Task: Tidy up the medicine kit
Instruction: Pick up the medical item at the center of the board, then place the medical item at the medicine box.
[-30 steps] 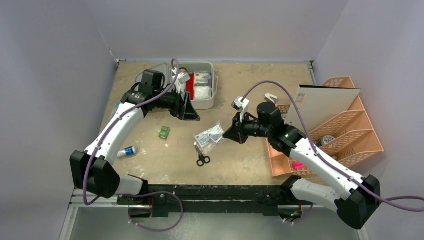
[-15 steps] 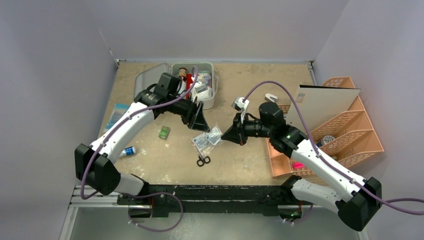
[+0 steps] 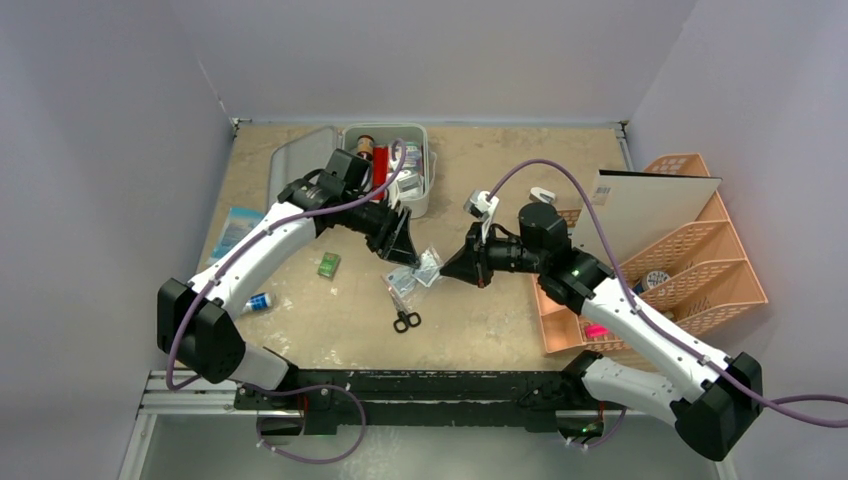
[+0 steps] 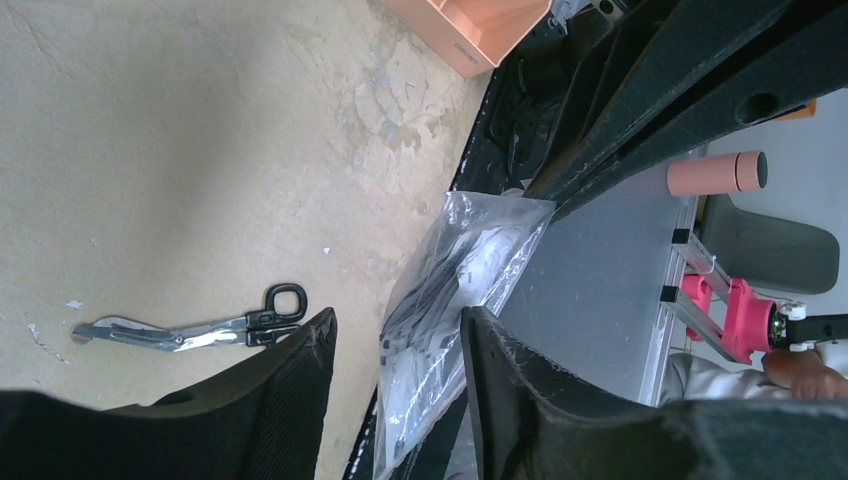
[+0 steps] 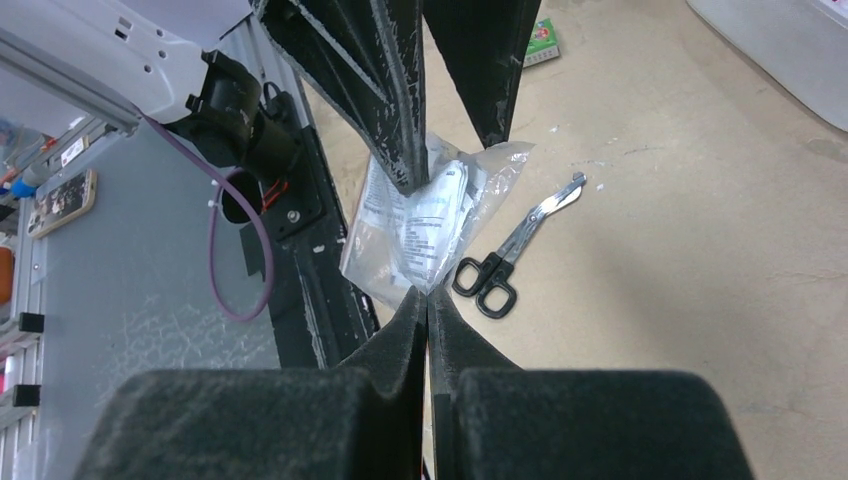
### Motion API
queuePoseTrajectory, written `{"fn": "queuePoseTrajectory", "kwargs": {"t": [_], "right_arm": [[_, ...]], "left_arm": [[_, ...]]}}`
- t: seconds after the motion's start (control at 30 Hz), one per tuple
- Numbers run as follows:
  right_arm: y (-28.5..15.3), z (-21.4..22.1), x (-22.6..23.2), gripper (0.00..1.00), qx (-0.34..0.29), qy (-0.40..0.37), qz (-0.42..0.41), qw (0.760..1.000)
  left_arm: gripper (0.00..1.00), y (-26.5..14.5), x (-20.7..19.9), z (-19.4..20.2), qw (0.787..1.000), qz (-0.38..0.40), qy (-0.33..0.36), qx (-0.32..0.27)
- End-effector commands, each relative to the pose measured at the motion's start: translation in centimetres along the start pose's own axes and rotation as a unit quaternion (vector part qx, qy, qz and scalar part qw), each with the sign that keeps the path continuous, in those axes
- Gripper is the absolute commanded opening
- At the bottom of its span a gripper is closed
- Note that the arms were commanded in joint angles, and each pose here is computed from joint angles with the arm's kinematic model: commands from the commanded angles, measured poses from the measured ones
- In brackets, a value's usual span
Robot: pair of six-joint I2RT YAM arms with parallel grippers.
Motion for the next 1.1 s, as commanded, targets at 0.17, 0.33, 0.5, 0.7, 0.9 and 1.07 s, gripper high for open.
{"fn": "queuePoseTrajectory", "kwargs": {"t": [0.17,0.33,0.5,0.7,0.9,1.07], "right_arm": [[0.6,-1.7,-0.1,0.0,-0.025,-0.007,-0.006,1.0],[0.8,-1.5,-0.5,0.0,-0.023,0.002,0.007,1.0],[0.5,-1.2,-1.2,0.14,-0.032,0.022,0.041,0.998],[-0.5,-1.2,-1.8,0.51,-0.057,0.033,0.087,0.994],[-1.4,-0.7,-2.1,0.98,-0.061,0.027,0.115,0.991],[-1.7,-0.8,-2.0,0.99,-0.068,0.022,0.115,0.991]], "left_arm": [[0.28,-0.2,-1.4,-0.9,0.999,0.022,0.026,-0.005],[0.0,-0.6,-0.2,-1.2,0.999,-0.038,0.022,-0.006],[0.0,-0.7,0.1,-2.1,0.998,-0.058,0.021,-0.027],[0.0,-1.5,2.4,-4.6,0.983,-0.165,0.009,-0.085],[0.0,-1.6,5.6,-8.1,0.964,-0.237,-0.013,-0.122],[0.0,-2.7,10.0,-12.0,0.944,-0.282,-0.045,-0.165]]}}
Point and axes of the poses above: each gripper's point midway between its finger pads, its own y axis out along the fingers, its own x axis along the line the jaws close on, z = x × y, the point moved 4 cm from there along -y, back along the fingers, and after that the axes turned 1 degree about -y, right-handed, at the moved point
